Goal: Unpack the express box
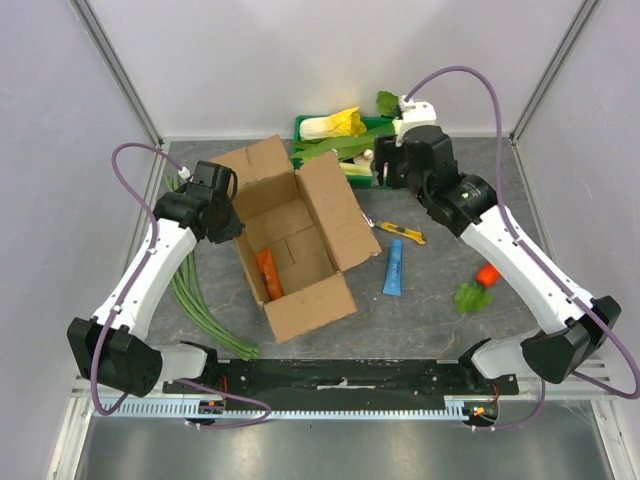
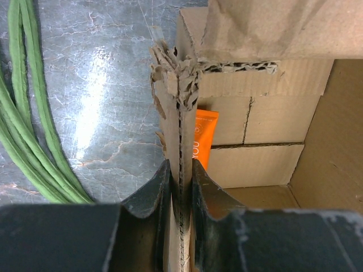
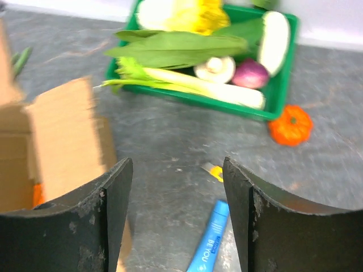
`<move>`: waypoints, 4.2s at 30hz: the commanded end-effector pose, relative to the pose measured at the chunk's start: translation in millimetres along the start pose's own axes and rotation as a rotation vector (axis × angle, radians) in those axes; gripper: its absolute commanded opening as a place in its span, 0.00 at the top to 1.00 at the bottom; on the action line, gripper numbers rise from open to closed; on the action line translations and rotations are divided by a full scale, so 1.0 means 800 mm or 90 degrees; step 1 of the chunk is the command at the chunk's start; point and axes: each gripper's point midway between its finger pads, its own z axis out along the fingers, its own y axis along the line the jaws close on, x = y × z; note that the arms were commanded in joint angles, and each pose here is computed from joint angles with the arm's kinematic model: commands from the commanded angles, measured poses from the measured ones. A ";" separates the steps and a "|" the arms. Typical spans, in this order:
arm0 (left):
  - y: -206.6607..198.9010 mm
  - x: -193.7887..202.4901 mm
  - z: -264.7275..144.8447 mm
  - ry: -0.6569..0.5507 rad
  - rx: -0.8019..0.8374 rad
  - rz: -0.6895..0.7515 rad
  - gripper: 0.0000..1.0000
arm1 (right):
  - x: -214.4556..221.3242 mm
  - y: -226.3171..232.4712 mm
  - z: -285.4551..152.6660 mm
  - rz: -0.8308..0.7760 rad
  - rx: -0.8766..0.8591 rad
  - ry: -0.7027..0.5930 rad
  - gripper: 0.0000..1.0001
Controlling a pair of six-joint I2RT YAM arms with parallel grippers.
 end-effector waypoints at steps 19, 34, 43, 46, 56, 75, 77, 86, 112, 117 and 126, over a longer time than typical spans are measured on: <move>-0.037 -0.031 -0.010 -0.060 0.095 -0.001 0.98 | 0.192 0.292 0.020 -0.174 -0.389 0.135 0.36; -0.046 -0.022 -0.011 -0.073 0.140 -0.055 0.98 | 0.287 0.313 0.073 -0.208 -0.299 0.211 0.29; -0.046 -0.018 -0.008 -0.072 0.145 -0.058 0.98 | 0.324 0.310 0.090 -0.215 -0.261 0.238 0.29; -0.043 -0.019 -0.009 -0.077 0.140 -0.052 0.98 | 0.335 0.311 0.099 -0.228 -0.253 0.242 0.31; -0.037 -0.022 -0.015 -0.084 0.129 -0.048 0.98 | 0.341 0.297 0.117 -0.242 -0.196 0.236 0.62; -0.014 -0.022 -0.012 -0.075 0.054 -0.030 0.98 | 0.198 0.299 0.057 -0.139 -0.219 0.088 0.73; -0.015 -0.022 -0.012 -0.074 0.057 -0.029 0.98 | 0.183 0.302 0.053 -0.128 -0.223 0.074 0.73; -0.016 -0.021 -0.011 -0.064 0.053 -0.022 0.98 | 0.078 0.295 0.016 -0.076 -0.213 -0.034 0.74; -0.001 -0.010 -0.014 -0.034 0.008 -0.111 0.98 | -0.023 -0.012 -0.071 0.043 0.168 -0.121 0.76; 0.006 -0.013 -0.007 -0.033 -0.032 -0.168 0.98 | 0.040 -0.073 -0.057 0.059 0.209 -0.045 0.77; 0.012 -0.001 0.005 -0.004 -0.071 -0.227 0.98 | 0.175 -0.085 -0.013 0.050 0.206 0.129 0.78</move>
